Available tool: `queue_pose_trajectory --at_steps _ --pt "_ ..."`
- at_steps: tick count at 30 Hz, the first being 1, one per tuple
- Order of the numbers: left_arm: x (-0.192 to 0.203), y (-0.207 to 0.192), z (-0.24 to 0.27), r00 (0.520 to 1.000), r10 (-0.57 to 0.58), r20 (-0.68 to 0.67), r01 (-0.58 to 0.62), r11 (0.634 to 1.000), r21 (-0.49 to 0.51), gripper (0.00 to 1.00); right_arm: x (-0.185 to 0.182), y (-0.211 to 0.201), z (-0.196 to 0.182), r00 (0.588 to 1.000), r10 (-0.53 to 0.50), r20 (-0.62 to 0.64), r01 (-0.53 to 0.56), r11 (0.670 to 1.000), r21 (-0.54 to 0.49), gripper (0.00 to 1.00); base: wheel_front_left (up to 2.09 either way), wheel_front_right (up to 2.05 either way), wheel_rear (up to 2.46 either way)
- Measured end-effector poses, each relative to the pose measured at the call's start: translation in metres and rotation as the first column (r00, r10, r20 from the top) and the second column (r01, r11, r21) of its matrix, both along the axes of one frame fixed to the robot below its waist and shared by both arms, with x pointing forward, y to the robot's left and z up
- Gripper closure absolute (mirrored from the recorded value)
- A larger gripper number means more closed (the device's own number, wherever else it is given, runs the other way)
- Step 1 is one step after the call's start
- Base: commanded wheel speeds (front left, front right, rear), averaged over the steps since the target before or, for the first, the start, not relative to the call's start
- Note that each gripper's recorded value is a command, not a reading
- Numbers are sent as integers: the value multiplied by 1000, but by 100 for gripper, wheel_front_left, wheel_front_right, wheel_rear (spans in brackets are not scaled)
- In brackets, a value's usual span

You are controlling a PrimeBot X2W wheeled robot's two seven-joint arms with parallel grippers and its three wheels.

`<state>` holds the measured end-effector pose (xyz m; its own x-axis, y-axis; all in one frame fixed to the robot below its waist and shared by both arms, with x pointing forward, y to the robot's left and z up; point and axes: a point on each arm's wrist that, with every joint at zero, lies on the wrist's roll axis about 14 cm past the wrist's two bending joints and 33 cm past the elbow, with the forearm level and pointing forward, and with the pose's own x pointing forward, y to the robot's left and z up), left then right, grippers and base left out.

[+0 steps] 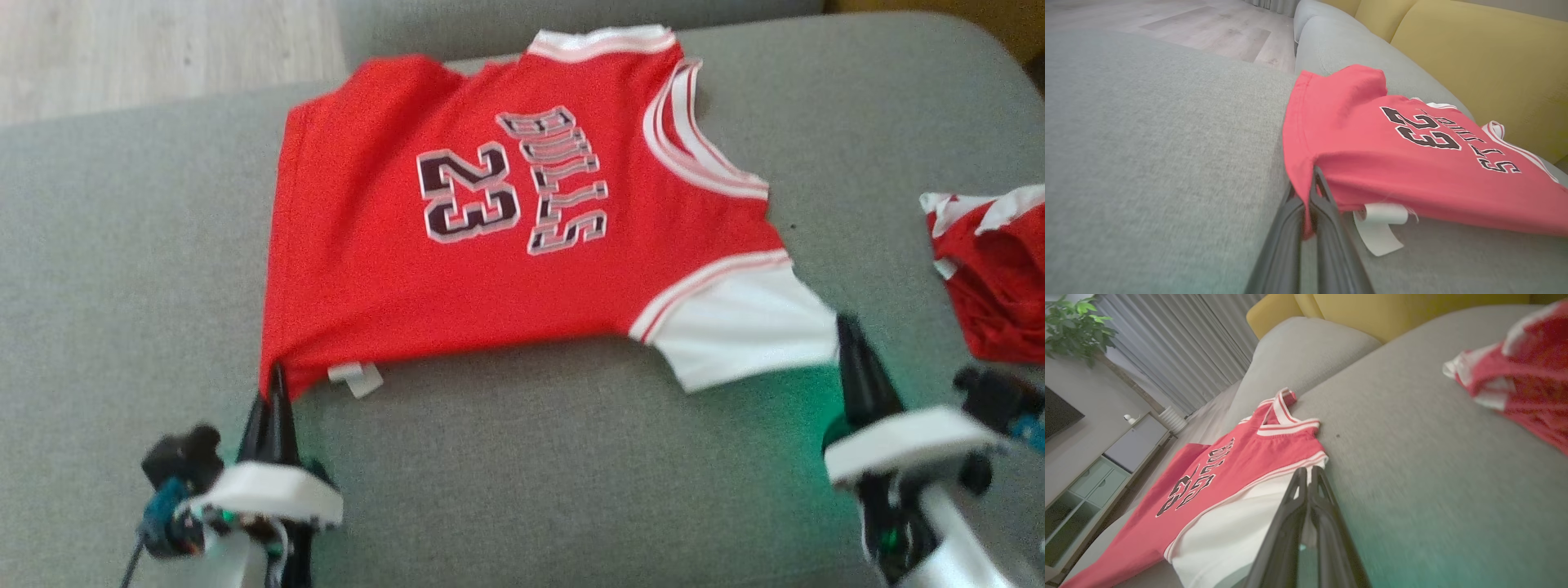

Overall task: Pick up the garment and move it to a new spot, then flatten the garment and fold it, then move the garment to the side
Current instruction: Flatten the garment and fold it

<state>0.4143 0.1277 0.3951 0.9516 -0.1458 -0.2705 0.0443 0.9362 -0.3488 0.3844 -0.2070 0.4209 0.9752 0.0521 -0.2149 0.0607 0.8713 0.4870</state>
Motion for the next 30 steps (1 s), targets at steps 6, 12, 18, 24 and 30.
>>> queue_pose_trajectory --at_steps 6,12,18,24,30 --pt "-42 4 -6 1000 -8 -22 8 1000 8 100 -53 5 -22 997 -24 -75 29 997 67 100 0 0 0" --pt "-90 2 -19 997 -10 -72 7 999 -35 100 -93 12 -35 993 -13 -120 25 995 97 100 0 0 0" --pt "-91 -2 -7 999 -10 -31 8 998 -64 100 -85 12 -21 997 -20 -72 29 992 120 100 0 0 0" --pt "-55 -11 24 997 -33 75 38 997 -70 100 -42 15 13 999 -5 33 1 991 130 100 0 0 0" --pt "-7 -19 52 986 -50 161 62 996 -71 100 22 24 56 988 35 150 -54 991 122 100 0 0 0"
